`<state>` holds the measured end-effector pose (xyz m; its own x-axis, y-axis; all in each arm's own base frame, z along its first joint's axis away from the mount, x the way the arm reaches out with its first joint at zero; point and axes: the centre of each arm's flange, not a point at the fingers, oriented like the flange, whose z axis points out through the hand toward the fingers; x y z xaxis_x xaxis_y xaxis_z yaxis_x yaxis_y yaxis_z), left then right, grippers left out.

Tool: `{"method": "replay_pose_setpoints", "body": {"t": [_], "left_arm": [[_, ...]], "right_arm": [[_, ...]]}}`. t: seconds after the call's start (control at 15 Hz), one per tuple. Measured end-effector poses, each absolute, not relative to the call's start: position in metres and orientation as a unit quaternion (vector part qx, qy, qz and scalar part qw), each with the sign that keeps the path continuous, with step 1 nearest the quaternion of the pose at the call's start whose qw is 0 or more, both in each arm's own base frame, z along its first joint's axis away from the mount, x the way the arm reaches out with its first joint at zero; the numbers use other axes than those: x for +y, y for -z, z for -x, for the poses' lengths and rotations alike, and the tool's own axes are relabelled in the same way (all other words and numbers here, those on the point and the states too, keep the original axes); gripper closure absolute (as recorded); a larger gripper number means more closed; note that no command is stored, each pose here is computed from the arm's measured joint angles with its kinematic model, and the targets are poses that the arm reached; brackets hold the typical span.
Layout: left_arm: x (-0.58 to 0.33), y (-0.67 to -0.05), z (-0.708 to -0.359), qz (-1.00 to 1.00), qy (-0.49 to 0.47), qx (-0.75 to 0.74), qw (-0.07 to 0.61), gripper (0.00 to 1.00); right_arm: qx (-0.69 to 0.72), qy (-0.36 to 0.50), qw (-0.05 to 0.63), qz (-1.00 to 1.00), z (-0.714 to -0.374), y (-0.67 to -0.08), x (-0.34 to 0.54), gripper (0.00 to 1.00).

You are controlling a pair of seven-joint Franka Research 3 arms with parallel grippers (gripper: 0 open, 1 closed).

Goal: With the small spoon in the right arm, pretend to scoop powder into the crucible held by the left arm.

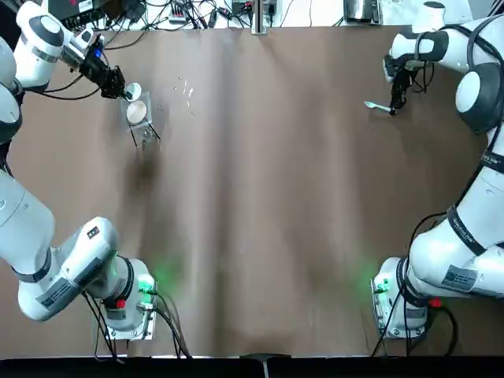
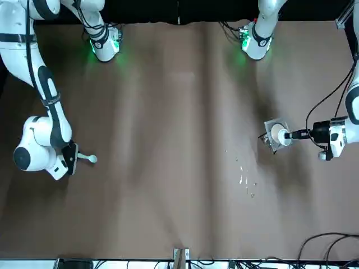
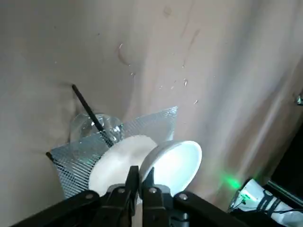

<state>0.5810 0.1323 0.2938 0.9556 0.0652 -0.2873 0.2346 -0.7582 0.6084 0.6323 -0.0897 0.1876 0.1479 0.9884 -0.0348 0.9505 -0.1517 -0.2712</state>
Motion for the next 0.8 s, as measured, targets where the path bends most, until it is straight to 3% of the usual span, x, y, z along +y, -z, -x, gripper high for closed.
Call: {"method": "replay_pose_setpoints", "body": {"t": [0.6, 0.73, 0.8], "left_arm": [[0.117, -0.279, -0.584, -0.931, 0.138, 0.065, 0.332, 0.93], [0.119, -0.278, -0.583, -0.935, 0.141, 0.060, 0.321, 0.93], [0.120, -0.278, -0.583, -0.935, 0.141, 0.059, 0.320, 0.93]], "right_arm": [[-0.646, -0.099, 0.084, 0.752, -0.627, -0.175, -0.091, 0.75], [-0.648, -0.100, 0.084, 0.751, -0.627, -0.175, -0.090, 0.74], [-0.648, -0.102, 0.085, 0.750, -0.627, -0.175, -0.089, 0.67]]}}
